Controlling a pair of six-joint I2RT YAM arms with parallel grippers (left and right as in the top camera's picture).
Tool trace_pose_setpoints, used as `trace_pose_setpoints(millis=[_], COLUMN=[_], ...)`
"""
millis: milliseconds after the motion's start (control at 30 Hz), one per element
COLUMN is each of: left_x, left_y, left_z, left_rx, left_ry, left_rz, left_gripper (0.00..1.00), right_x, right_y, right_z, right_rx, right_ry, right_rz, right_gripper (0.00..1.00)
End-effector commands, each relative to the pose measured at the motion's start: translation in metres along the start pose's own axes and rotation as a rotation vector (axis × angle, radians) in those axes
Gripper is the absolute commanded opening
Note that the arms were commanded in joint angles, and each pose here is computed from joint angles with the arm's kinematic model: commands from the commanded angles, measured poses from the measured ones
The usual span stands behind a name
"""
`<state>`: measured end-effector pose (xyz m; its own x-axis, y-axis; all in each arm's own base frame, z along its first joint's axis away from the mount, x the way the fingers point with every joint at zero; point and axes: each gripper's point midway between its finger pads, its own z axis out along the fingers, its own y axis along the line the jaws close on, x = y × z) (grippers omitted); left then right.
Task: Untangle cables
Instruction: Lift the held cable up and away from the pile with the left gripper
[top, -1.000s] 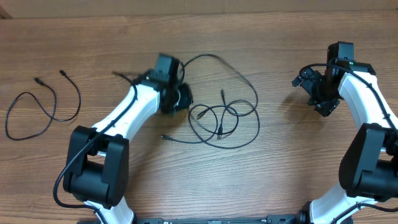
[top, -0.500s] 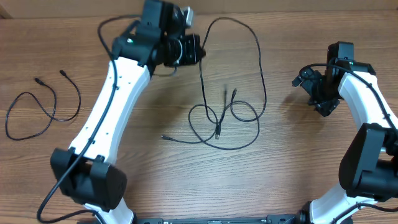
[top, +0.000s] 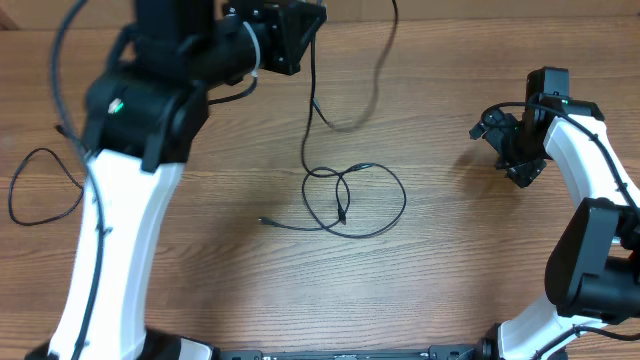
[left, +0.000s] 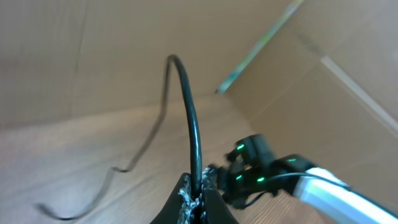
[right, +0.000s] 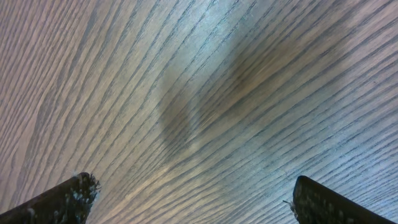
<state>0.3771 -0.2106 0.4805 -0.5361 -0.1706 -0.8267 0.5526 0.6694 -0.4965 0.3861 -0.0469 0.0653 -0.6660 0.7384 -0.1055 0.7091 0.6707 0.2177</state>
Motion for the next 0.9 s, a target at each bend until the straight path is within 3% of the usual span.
trace_pose_setpoints(millis=[0, 267, 600, 733, 867], left_x=[-0.022, -0.035, -0.031, -0.034, -0.041], left_y=[-0.040, -0.068, -0.062, -0.047, -0.006], left_z=[-0.043, -0.085, -0.084, -0.084, -0.090], left_rx=[0.077, 0.109, 0.079, -0.003, -0.230], left_ry=[-0.097, -0.186, -0.171, -0.197, -0.267], left_rz=[0.049, -0.004, -0.022, -0.038, -0.075], left_gripper=[0.04, 0.04, 0.04, 0.04, 0.04], right_x=[-0.003, -0.003, -0.003, -0.003, -0.002], right_y=[-0.001, -0.001, -0.001, -0.001, -0.001], right_z=[-0.003, -0.003, -0.003, -0.003, -0.003], right_rx=[0.004, 0.003, 0.004, 0.003, 0.004], right_ry=[-0.017, -0.016, -0.017, -0.016, -0.016], right_rz=[0.000, 0.000, 0.000, 0.000, 0.000], right_gripper=[1.00, 1.00, 1.00, 1.00, 1.00])
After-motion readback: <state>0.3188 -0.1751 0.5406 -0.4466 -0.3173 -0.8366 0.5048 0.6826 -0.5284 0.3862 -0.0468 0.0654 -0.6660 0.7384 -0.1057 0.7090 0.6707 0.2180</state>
